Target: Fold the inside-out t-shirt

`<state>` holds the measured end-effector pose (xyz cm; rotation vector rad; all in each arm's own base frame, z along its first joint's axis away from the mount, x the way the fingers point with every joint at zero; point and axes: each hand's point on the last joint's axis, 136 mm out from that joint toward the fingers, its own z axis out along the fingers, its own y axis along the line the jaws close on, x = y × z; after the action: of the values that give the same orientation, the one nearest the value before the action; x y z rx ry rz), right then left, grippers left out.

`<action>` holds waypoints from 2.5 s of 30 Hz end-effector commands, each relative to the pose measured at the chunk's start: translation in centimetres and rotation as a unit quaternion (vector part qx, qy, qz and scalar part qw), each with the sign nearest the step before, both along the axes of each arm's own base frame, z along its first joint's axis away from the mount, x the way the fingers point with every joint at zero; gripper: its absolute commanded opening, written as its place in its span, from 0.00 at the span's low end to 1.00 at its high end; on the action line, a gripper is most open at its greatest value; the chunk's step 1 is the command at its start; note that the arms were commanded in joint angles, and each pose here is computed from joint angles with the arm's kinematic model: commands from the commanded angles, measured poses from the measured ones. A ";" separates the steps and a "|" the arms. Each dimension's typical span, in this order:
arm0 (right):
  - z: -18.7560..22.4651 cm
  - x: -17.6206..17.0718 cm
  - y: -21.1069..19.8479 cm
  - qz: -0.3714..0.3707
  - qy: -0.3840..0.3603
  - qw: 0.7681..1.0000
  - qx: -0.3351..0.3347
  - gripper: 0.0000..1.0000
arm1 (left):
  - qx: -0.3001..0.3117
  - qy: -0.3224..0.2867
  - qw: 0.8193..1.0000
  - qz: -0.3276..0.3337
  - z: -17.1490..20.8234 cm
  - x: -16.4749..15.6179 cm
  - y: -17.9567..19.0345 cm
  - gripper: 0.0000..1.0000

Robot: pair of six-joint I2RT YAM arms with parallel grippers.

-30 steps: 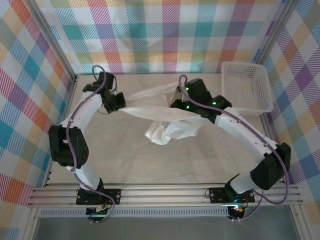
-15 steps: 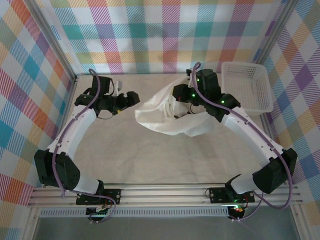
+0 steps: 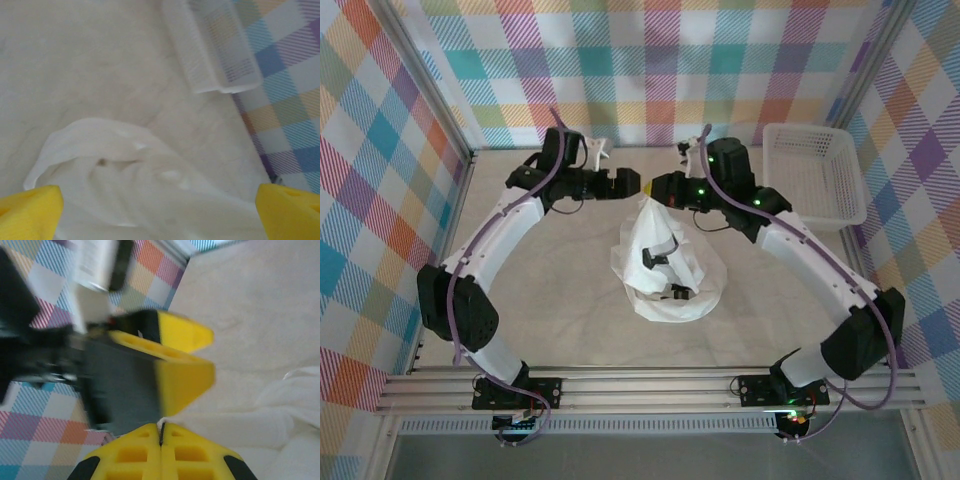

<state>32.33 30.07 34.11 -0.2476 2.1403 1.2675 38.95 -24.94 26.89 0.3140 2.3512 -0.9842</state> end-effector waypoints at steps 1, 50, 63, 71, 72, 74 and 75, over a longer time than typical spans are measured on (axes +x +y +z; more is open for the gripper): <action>5.3 -2.2 -2.5 -0.007 -0.123 0.992 0.022 0.00 | 0.026 0.030 0.999 0.028 -2.5 -1.4 1.6 0.98; -10.2 -4.9 0.3 0.055 -0.015 0.996 -0.063 0.68 | -0.065 0.140 0.988 0.011 0.7 -4.6 -7.3 0.00; -5.1 -4.7 -2.2 0.025 -0.013 0.999 0.037 0.00 | 0.031 0.126 0.982 0.136 -5.4 -2.0 2.4 0.39; -4.0 -5.6 -0.7 0.094 -0.018 0.993 0.075 0.00 | -0.053 0.106 0.993 -0.004 -4.1 -6.9 -1.4 0.69; -4.0 -5.8 -0.6 0.101 -0.017 0.992 0.075 0.00 | -0.029 0.113 0.993 -0.009 -5.3 -7.2 -1.1 0.72; -3.7 -6.0 -0.5 0.107 -0.017 0.991 0.076 0.00 | 0.005 0.124 0.992 -0.032 -7.5 -7.9 -1.3 0.78; -3.6 -6.0 -0.6 0.107 -0.017 0.991 0.075 0.00 | 0.038 0.133 0.990 -0.027 -9.3 -7.9 -0.9 0.81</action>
<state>27.15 29.03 28.02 -0.3521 2.1077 1.4575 32.28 -26.11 20.34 0.1507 2.5614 -1.1122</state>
